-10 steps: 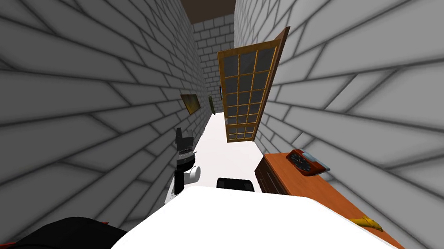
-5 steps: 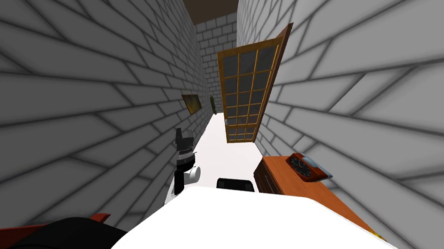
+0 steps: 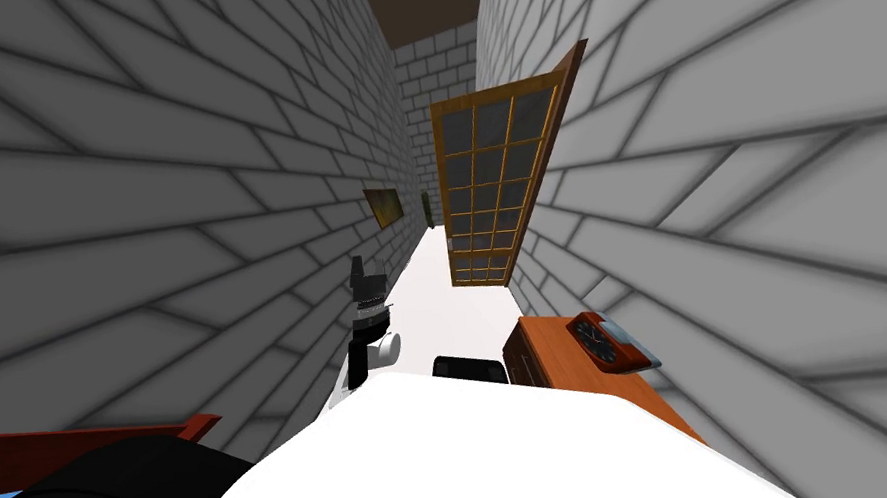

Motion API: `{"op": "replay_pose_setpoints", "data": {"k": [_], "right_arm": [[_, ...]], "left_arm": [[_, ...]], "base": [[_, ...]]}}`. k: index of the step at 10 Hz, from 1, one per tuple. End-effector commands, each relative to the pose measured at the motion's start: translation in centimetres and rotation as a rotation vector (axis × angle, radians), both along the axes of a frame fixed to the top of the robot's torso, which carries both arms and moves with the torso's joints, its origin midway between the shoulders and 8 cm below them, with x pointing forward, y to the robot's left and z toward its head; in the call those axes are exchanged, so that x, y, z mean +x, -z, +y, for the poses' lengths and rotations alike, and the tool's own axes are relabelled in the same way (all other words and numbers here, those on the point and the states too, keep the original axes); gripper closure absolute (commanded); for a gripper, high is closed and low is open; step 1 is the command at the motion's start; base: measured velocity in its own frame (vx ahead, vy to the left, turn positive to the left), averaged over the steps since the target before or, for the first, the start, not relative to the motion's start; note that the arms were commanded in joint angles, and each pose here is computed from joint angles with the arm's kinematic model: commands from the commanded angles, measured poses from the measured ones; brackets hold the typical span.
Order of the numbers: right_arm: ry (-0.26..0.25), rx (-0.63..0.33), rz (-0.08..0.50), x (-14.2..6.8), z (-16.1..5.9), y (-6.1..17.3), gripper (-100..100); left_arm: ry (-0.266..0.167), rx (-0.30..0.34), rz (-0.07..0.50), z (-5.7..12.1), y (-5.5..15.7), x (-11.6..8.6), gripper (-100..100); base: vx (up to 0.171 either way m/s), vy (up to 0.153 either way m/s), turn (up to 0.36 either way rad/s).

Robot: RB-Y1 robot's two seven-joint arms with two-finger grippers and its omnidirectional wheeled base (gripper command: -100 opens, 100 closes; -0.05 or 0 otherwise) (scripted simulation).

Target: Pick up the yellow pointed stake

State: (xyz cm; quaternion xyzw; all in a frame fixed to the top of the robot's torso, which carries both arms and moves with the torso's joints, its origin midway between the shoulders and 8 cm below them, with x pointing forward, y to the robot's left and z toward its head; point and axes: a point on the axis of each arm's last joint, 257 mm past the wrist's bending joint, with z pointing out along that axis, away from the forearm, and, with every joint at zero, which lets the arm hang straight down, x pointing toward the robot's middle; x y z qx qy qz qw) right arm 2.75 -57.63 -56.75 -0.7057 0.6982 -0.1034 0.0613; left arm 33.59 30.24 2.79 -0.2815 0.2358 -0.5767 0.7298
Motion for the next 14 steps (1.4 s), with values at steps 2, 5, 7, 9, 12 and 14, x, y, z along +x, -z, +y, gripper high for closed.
{"op": "replay_pose_setpoints", "data": {"k": [2,5,7,9,12,14], "right_arm": [[0.008,-0.002,-0.002,0.2,1.1,1.1,-100],[0.014,-0.005,-0.003,0.3,2.3,2.1,-100],[0.013,-0.004,-0.003,0.3,2.1,1.9,100],[0.014,-0.004,-0.001,0.2,2.1,1.9,100],[0.013,-0.004,-0.002,0.3,2.1,1.9,0],[0.003,-0.001,-0.001,0.1,0.5,0.4,100]], "left_arm": [[0.0,0.0,0.0,0.0,0.0,0.0,0],[0.0,0.0,0.0,0.0,0.0,0.0,0],[0.0,0.0,0.0,0.0,0.0,0.0,0],[0.0,0.0,0.0,0.0,0.0,0.0,0],[0.0,0.0,0.0,0.0,0.0,0.0,0],[0.0,0.0,0.0,0.0,0.0,0.0,0]], "base": [[-0.002,-0.029,0.028],[-0.012,-0.055,0.033],[-0.003,-0.011,0.005],[-0.001,-0.001,-0.001],[0.0,0.0,0.0],[0.01,0.061,-0.06]]}}
